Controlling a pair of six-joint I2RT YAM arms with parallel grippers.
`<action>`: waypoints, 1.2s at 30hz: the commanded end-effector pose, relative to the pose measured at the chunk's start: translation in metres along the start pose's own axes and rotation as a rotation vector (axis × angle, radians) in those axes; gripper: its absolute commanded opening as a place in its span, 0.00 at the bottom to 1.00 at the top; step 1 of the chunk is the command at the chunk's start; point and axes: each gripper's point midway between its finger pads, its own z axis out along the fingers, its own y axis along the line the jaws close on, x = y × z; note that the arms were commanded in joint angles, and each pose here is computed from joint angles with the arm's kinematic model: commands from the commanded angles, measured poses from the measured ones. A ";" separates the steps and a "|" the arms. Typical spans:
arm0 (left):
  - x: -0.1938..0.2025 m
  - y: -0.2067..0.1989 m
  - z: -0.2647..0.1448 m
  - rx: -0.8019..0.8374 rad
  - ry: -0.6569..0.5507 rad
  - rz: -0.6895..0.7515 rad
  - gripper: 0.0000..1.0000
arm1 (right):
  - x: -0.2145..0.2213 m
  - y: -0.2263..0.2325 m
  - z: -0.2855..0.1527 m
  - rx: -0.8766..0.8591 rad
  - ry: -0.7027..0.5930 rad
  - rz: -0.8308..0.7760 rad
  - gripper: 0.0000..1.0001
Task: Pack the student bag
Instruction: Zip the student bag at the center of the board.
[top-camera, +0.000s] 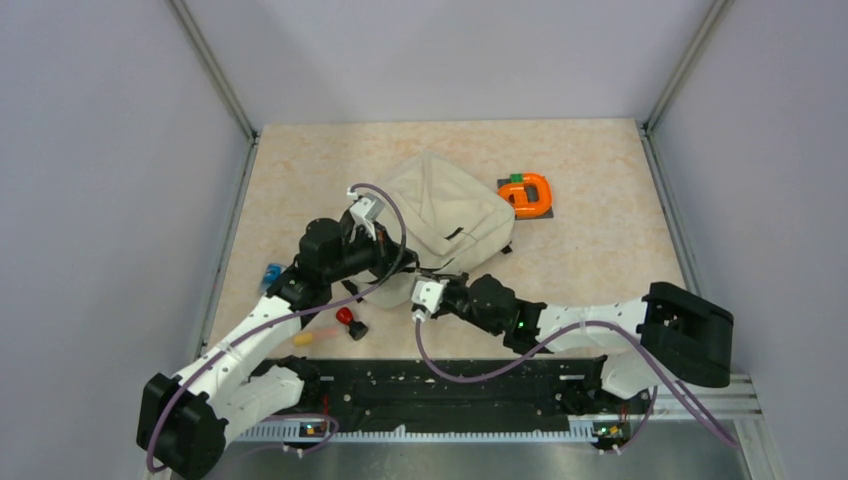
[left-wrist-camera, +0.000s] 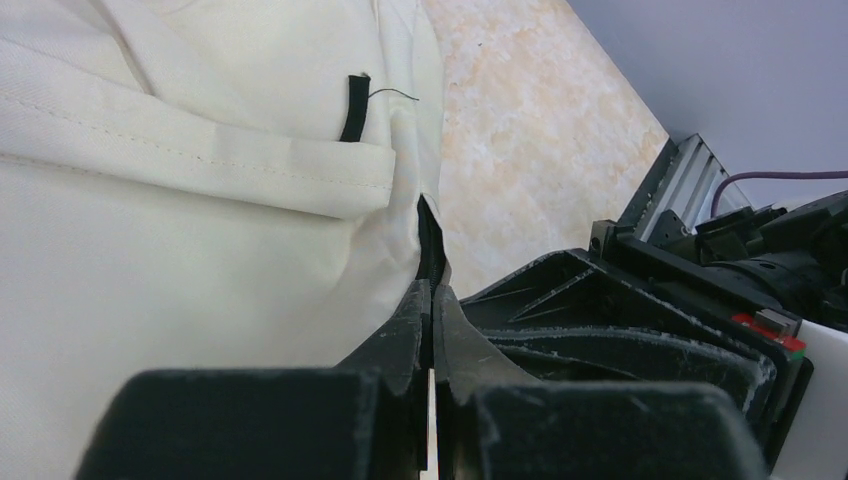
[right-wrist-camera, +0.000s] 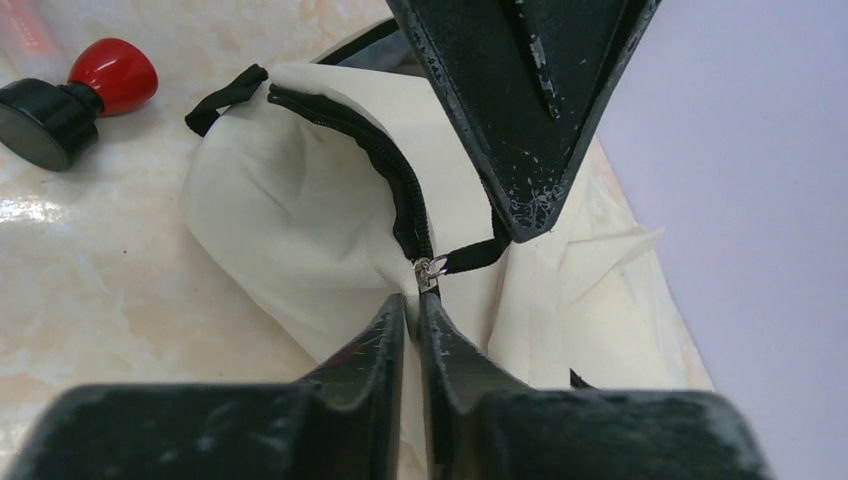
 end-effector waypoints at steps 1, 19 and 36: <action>-0.027 -0.009 -0.004 0.012 -0.094 0.048 0.00 | -0.036 -0.008 0.002 0.000 -0.107 0.035 0.00; -0.031 0.030 -0.031 -0.230 -0.153 0.020 0.00 | 0.026 -0.008 -0.046 0.089 0.046 0.076 0.00; -0.034 0.046 -0.049 -0.344 -0.121 -0.080 0.84 | 0.045 -0.100 -0.033 0.478 0.251 0.808 0.78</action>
